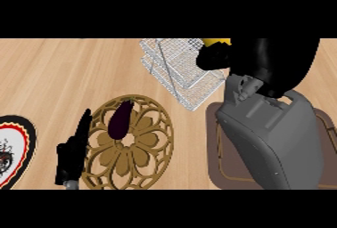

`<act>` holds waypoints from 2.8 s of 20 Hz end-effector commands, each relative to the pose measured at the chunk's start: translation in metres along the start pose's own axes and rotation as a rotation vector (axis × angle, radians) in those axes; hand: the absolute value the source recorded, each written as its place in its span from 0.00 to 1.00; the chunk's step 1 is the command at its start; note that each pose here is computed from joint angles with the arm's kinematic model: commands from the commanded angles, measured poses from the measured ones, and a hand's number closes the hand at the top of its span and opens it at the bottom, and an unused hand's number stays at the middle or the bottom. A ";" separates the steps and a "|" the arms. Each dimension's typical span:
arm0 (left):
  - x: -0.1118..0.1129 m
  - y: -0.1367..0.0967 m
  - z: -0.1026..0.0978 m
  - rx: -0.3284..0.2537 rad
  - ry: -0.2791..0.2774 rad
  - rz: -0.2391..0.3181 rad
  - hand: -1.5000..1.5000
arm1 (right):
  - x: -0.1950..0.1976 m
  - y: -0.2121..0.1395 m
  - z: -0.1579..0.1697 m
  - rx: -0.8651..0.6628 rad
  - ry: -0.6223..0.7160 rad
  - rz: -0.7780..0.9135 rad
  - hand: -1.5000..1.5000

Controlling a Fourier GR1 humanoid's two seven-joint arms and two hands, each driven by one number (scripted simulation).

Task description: Pick the lemon from the tray and place it in the tiered basket

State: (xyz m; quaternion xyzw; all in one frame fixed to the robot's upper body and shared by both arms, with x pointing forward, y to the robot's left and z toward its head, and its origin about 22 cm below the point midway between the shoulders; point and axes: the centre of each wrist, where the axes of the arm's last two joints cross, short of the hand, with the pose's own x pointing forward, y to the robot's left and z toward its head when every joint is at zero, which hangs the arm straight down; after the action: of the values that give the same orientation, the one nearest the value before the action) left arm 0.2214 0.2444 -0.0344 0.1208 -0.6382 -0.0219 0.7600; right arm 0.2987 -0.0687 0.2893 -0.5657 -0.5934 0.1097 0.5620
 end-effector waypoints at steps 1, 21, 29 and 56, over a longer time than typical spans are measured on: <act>-0.017 -0.018 0.003 -0.037 0.087 0.014 0.50 | 0.014 0.004 -0.027 0.076 0.182 0.028 1.00; -0.013 -0.016 -0.002 -0.052 0.074 0.015 0.50 | 0.006 0.114 -0.080 0.155 0.271 -0.008 1.00; -0.008 -0.014 -0.001 -0.035 0.065 0.010 0.50 | -0.031 0.134 -0.091 0.167 0.370 -0.372 0.00; -0.036 0.013 0.031 0.104 0.152 0.037 0.50 | -0.137 0.006 -0.045 -0.329 0.471 -0.623 0.00</act>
State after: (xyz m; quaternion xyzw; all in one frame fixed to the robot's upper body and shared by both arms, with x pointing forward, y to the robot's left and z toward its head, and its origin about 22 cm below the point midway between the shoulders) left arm 0.1941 0.2684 -0.0441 0.1589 -0.6125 0.0249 0.7739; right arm 0.3392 -0.1819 0.2313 -0.4534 -0.6236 -0.2977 0.5630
